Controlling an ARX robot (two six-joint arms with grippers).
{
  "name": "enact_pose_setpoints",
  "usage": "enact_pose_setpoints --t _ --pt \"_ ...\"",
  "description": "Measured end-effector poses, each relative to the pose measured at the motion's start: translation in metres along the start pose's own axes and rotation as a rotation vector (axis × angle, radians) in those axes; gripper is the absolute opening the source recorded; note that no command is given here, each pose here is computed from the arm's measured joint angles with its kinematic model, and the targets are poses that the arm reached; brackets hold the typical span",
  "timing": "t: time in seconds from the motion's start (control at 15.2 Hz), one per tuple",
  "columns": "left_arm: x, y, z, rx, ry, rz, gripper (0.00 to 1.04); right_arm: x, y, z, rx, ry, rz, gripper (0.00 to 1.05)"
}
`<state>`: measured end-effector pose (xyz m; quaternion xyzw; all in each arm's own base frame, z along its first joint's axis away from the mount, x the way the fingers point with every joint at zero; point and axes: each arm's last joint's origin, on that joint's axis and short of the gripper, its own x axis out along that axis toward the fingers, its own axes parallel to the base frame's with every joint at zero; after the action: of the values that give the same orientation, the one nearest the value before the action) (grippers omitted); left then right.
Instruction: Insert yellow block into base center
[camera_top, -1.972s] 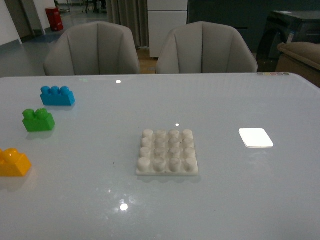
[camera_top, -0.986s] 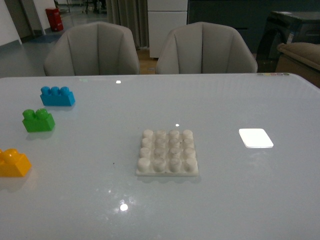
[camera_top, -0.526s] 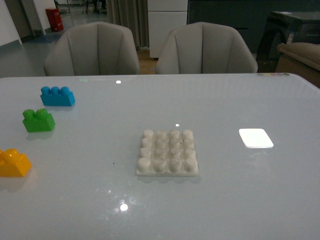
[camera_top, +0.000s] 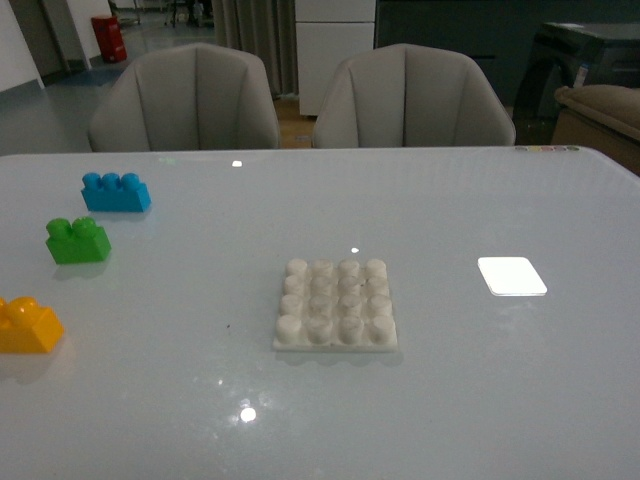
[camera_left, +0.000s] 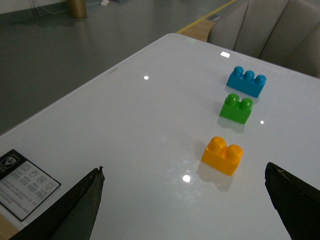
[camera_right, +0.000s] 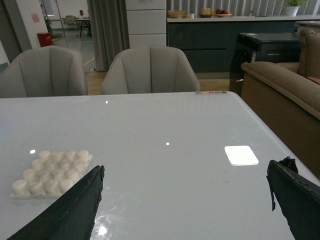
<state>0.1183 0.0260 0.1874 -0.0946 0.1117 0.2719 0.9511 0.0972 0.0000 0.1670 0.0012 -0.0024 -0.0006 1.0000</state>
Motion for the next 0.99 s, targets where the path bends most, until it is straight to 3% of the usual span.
enact_pose_setpoints --t 0.13,0.33,0.46,0.59,0.79,0.99 --pt "0.046 0.011 0.005 0.005 0.023 -0.025 0.98 0.0 0.0 0.0 0.0 0.0 0.0 0.98" --pt "0.126 -0.006 0.014 0.075 0.044 -0.185 0.98 0.0 0.0 0.0 0.0 0.001 0.0 0.98" --pt "0.166 -0.021 -0.009 0.136 0.165 -0.282 0.98 0.0 0.0 0.0 0.0 0.0 0.0 0.98" --pt "0.184 -0.033 -0.031 0.19 0.266 -0.358 0.98 0.0 0.0 0.0 0.0 0.0 0.0 0.98" --pt "0.194 -0.054 -0.036 0.239 0.252 -0.513 0.98 0.0 0.0 0.0 0.0 0.0 0.0 0.98" --pt "0.201 -0.057 -0.056 0.282 0.317 -0.558 0.98 0.0 0.0 0.0 0.0 0.0 0.0 0.98"
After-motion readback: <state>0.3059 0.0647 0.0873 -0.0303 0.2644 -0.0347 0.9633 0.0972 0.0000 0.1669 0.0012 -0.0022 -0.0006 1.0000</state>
